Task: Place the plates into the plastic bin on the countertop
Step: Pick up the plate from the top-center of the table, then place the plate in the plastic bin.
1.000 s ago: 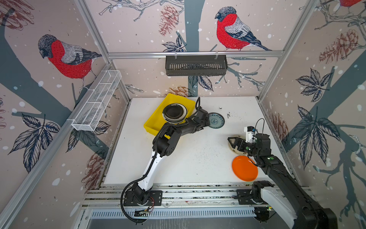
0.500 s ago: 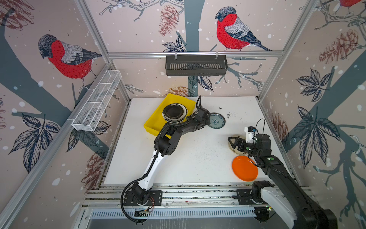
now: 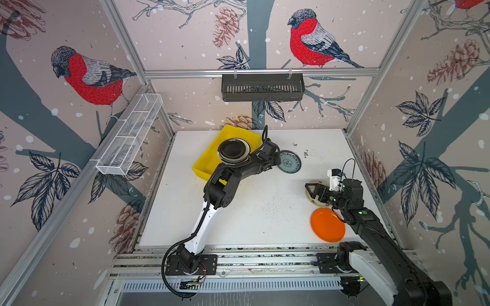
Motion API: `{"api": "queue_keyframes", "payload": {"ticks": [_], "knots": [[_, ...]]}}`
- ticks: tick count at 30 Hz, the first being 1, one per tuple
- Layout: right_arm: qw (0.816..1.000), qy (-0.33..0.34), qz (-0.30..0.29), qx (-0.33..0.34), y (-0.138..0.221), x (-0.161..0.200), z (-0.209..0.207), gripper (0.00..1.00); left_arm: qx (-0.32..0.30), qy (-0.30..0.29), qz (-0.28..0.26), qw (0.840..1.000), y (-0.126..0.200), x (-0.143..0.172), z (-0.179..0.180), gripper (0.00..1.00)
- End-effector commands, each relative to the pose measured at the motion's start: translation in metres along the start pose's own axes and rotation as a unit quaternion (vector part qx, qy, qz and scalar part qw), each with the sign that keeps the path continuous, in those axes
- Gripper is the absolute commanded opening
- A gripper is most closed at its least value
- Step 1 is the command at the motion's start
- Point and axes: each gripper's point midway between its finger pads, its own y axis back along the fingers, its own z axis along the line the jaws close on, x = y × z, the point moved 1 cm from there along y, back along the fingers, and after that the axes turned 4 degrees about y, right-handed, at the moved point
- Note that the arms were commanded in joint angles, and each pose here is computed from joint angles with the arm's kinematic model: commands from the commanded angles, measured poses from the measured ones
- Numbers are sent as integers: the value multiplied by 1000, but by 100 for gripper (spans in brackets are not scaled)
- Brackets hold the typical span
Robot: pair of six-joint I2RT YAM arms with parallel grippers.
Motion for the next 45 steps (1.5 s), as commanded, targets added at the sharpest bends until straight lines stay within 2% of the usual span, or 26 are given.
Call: {"api": "queue_keyframes", "payload": {"ticks": [1, 6, 12, 16, 24, 27, 31, 34, 37, 45], "knots": [[1000, 3, -11, -12, 1, -7, 6, 91, 5, -12, -5, 1000, 19, -11, -4, 0], [1000, 7, -13, -22, 3, -9, 10, 91, 41, 7, -26, 999, 52, -40, -14, 0], [1000, 7, -18, -22, 3, -11, 10, 90, 83, 15, -71, 994, 108, -78, -26, 0], [1000, 8, -18, -23, 3, -12, 11, 90, 86, 31, -103, 991, 145, -103, -13, 0], [999, 3, -20, -25, 2, -10, 10, 90, -11, 79, -184, 980, 203, -141, 73, 0], [999, 4, -20, -28, 1, -10, 11, 91, -71, 79, -215, 971, 221, -149, 108, 0], [999, 5, -19, -26, 1, -10, 10, 90, -147, 82, -226, 959, 237, -154, 149, 0], [999, 1, -18, -27, 0, -9, 10, 90, -206, 76, -244, 944, 247, -154, 172, 0], [999, -4, -17, -31, -1, -9, 10, 91, -231, 73, -251, 937, 245, -152, 185, 0], [999, -4, -10, -32, -2, -10, 11, 91, -300, 83, -228, 923, 222, -143, 216, 0]]}}
